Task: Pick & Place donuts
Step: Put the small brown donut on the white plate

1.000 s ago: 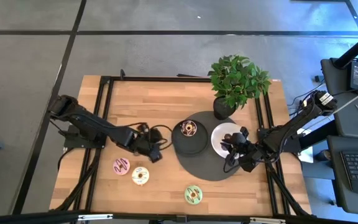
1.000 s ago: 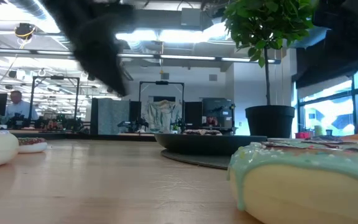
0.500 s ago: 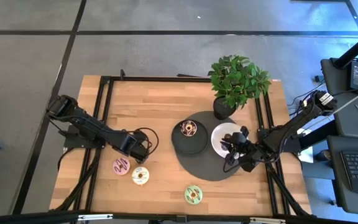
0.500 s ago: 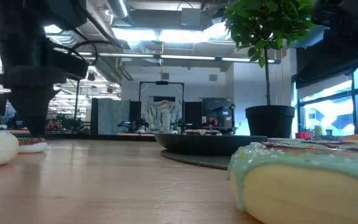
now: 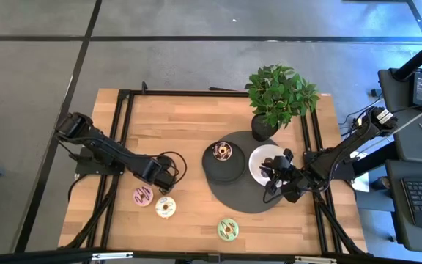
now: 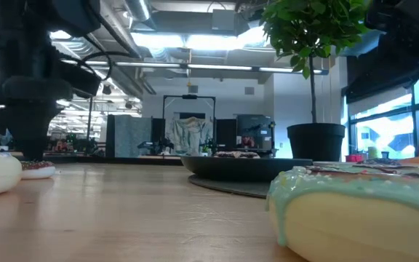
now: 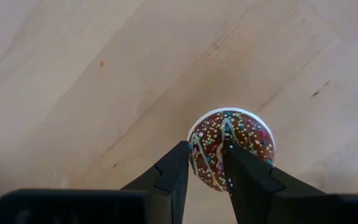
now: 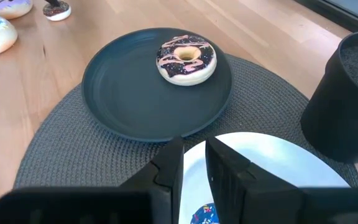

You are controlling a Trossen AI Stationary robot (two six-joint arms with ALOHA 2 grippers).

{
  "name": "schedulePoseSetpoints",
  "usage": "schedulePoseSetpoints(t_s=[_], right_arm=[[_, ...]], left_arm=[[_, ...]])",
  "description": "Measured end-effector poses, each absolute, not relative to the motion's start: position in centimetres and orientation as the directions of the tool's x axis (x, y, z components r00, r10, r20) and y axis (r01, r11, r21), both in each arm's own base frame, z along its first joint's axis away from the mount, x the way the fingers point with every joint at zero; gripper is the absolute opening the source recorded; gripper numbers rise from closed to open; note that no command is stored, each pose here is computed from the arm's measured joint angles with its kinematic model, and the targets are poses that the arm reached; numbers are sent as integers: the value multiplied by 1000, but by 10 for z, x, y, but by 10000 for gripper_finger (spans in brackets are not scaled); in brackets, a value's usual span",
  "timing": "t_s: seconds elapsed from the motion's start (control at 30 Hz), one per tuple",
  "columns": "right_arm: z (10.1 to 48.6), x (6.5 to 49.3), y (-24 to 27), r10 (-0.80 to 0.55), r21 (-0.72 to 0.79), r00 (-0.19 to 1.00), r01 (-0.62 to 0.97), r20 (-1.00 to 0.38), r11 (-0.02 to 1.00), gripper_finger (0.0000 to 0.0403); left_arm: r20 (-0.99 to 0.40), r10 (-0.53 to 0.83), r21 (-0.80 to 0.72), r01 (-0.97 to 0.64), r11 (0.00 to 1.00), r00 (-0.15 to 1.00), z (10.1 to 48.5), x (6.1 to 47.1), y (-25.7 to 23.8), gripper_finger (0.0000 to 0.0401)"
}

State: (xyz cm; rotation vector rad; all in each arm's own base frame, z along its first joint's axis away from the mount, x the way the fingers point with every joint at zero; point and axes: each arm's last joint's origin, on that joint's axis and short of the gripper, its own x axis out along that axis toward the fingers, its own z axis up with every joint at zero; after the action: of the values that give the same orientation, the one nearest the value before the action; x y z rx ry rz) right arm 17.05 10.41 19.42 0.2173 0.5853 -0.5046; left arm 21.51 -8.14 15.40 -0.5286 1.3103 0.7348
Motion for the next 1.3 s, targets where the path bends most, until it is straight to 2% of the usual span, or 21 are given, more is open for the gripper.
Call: schedulePoseSetpoints(t_s=[0.2, 0.37, 0.5, 0.6, 0.73, 0.87, 0.97, 1.07, 1.17, 1.3], right_arm=[[194, 171, 104, -392, 54, 717, 513, -577, 857, 71], [194, 171, 104, -392, 54, 717, 512, -577, 857, 72], [194, 171, 104, -392, 54, 717, 512, -577, 857, 72], [194, 171, 104, -391, 57, 718, 512, -576, 857, 72], [196, 173, 106, -389, 85, 738, 513, -551, 854, 72], [201, 179, 108, -417, 45, 774, 495, -477, 868, 72], [206, 186, 112, -430, 8, 807, 473, -405, 881, 72], [210, 197, 115, -421, -41, 835, 436, -355, 899, 72], [214, 208, 115, -417, -91, 855, 410, -307, 908, 77], [217, 223, 111, -435, -160, 866, 406, -249, 900, 107]], left_arm=[[-983, 175, 85, -742, 665, 45, 146, 217, -82, 83], [-982, 183, 88, -741, 666, 47, 145, 217, -82, 80], [-982, 182, 90, -709, 700, 55, 147, 218, -82, 61], [-972, 219, 109, -652, 750, 89, 152, 222, -82, 36], [-922, 336, 168, -586, 793, 191, 164, 234, -82, 8], [-789, 483, 201, -584, 787, 380, 178, 253, -84, 10], [-637, 567, 208, -591, 779, 523, 187, 269, -86, 11], [-460, 645, 237, -616, 751, 610, 199, 283, -89, 6], [-330, 675, 220, -642, 735, 660, 213, 295, -91, 6], [-233, 635, 172, -612, 772, 736, 230, 308, -93, 9]])
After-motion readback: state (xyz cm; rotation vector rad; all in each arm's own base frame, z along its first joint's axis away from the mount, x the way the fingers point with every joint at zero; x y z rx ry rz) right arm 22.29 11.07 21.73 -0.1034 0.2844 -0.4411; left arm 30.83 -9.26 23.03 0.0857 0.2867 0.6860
